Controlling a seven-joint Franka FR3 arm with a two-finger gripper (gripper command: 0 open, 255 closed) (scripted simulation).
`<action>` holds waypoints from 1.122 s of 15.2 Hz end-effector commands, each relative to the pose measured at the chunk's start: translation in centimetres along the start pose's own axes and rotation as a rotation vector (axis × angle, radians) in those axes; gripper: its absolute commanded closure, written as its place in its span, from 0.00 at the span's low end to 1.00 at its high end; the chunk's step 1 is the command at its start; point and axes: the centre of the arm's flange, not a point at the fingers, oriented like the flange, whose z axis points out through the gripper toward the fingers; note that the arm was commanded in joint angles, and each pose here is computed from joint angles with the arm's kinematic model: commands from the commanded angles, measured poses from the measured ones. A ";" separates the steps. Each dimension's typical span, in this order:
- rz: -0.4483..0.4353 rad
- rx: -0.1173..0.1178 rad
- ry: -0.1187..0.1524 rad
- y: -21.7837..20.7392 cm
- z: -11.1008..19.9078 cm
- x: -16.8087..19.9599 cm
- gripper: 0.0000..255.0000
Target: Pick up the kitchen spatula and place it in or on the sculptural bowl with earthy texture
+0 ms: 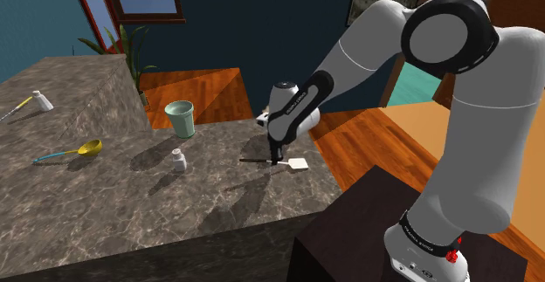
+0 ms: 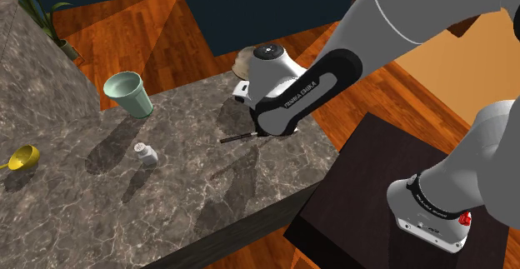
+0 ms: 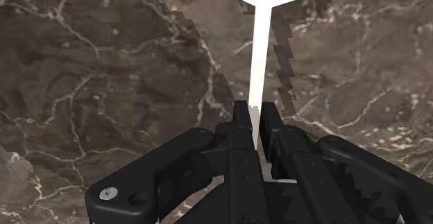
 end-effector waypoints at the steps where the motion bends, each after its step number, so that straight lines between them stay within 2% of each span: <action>1: 0.000 0.000 0.000 0.0 -1.0 0.1 1.00; 17: 0.000 0.000 0.000 0.0 -9.5 0.7 1.00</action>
